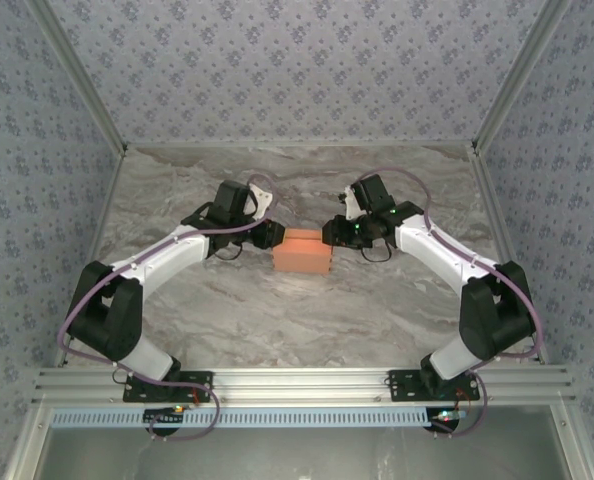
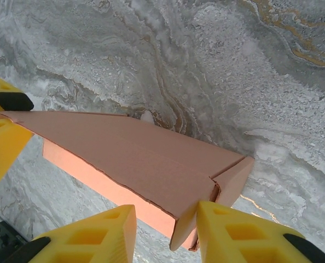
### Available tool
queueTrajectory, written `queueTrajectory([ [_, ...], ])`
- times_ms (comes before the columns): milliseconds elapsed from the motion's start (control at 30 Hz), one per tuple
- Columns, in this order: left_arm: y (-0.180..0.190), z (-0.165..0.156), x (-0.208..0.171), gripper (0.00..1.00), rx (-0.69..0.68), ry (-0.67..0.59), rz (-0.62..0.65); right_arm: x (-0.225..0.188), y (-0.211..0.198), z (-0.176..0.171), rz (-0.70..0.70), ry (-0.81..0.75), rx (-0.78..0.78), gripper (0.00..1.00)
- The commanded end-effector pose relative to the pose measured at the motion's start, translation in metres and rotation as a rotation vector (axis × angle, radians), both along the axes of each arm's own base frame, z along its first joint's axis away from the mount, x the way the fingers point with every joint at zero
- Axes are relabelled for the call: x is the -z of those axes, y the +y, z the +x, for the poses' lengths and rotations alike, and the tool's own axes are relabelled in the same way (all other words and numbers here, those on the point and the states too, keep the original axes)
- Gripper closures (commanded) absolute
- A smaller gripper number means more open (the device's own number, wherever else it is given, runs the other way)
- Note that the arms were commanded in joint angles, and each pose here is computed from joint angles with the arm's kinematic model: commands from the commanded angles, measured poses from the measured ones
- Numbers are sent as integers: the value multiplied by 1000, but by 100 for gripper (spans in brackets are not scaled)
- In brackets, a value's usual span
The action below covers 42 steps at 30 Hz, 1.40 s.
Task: Fold the paper box
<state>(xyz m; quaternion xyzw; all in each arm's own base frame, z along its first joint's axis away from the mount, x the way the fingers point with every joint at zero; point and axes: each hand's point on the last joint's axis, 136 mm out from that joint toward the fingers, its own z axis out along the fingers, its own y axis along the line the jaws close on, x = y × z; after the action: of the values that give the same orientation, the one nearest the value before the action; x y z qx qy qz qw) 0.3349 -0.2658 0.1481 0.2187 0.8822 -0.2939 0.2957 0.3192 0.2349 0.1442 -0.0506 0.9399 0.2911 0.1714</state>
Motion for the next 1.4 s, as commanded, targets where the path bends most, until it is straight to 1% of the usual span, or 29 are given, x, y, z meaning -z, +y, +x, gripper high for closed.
queueTrajectory([
  [0, -26, -5, -18, 65, 31, 25, -132, -4, 9, -2, 16, 7, -30, 64],
  [67, -27, -3, -21, 64, 10, 38, -154, -2, 8, -2, 4, 7, -32, 64],
  [233, -32, -6, -23, 63, 12, 44, -165, 4, 1, -3, -49, 5, -39, 74],
  [433, -26, -11, 0, 63, -9, 30, -36, 8, -2, -4, -113, -16, -41, 76],
  [533, -21, -12, 9, 65, -36, 25, 17, 14, -5, -7, -164, -19, -48, 79],
  [567, -19, -13, 10, 67, -44, 21, 27, 3, -1, 0, -160, -51, -46, 79],
  [633, -16, -13, 10, 70, -64, 5, 50, 2, -1, 2, -185, -74, -46, 80],
  [667, -15, -13, 9, 71, -68, -5, 58, 2, -1, 2, -192, -81, -44, 80],
  [700, -14, -13, 8, 71, -70, -14, 65, 1, 0, 2, -199, -87, -45, 82],
  [767, -13, -13, 5, 68, -77, -36, 74, 2, -1, 0, -218, -87, -44, 87],
  [833, -10, -11, 2, 66, -85, -54, 80, 2, -3, -1, -241, -94, -40, 89],
  [967, -9, -10, -7, 61, -96, -85, 66, -3, -4, 0, -266, -132, -31, 92],
  [1033, -9, -9, -11, 60, -100, -91, 53, -6, -5, 1, -277, -149, -26, 93],
  [1200, -10, -7, -18, 60, -121, -95, 19, -14, -6, 4, -312, -199, 2, 93],
  [1367, -13, -1, -24, 59, -148, -105, -20, -25, -12, 13, -364, -255, 81, 94],
])
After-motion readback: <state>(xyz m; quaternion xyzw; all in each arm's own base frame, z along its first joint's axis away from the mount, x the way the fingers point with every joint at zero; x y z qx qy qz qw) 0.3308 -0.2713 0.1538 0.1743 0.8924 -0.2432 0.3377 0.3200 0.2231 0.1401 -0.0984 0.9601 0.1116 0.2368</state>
